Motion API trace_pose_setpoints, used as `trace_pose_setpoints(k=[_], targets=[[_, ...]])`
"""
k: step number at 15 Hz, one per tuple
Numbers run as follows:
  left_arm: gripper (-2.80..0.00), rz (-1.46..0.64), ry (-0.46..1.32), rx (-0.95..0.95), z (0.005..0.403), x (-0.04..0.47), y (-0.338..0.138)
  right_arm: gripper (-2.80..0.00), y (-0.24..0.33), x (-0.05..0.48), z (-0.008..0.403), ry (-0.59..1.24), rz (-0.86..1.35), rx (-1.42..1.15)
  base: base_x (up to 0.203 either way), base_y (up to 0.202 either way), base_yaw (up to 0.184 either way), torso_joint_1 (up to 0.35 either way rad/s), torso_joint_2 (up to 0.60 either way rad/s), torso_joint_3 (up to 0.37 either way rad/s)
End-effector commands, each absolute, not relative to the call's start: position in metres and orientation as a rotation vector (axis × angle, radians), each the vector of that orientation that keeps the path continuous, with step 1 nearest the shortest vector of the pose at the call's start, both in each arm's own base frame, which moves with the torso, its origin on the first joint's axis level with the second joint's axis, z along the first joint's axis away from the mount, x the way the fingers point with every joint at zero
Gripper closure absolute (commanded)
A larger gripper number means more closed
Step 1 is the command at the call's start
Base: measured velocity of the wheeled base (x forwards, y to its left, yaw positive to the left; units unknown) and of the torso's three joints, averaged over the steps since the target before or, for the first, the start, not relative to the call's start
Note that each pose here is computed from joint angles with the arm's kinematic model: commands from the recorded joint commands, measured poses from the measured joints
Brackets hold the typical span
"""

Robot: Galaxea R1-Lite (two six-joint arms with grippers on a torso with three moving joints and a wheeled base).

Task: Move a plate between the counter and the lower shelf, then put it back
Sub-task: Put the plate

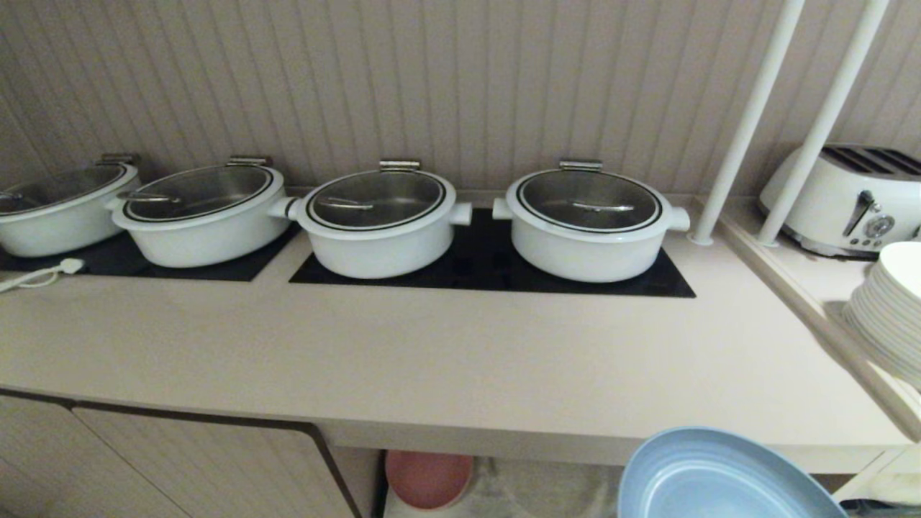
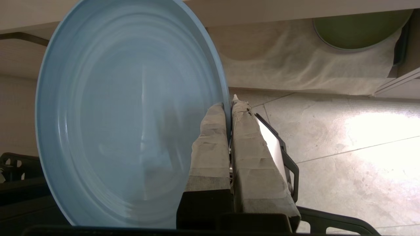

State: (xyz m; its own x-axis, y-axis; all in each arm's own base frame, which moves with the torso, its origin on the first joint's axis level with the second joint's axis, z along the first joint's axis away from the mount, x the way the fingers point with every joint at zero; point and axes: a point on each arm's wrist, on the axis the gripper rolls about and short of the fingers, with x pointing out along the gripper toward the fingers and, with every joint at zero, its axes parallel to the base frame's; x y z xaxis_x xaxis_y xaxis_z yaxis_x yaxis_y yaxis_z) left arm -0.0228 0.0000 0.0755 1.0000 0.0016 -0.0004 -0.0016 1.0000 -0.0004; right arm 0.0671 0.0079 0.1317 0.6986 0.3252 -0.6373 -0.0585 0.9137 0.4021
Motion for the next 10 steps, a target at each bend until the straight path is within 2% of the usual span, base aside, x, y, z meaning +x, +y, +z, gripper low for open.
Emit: trace_pose_setpoints(k=[1, 10], targets=[[0.00, 0.002, 0.000, -0.002, 0.0755, -0.0228, 0.0000, 0.00, 0.0080, 0.0673, 0.1319, 0.773, 0.222, 0.371, 0.000, 0.000, 0.000, 0.000, 0.00, 0.000], [0.00, 0.002, 0.000, 0.000, 0.0755, -0.0228, 0.0000, 0.00, 0.0079, 0.0670, 0.1297, 0.783, 0.220, 0.372, 0.000, 0.000, 0.000, 0.000, 0.00, 0.000]])
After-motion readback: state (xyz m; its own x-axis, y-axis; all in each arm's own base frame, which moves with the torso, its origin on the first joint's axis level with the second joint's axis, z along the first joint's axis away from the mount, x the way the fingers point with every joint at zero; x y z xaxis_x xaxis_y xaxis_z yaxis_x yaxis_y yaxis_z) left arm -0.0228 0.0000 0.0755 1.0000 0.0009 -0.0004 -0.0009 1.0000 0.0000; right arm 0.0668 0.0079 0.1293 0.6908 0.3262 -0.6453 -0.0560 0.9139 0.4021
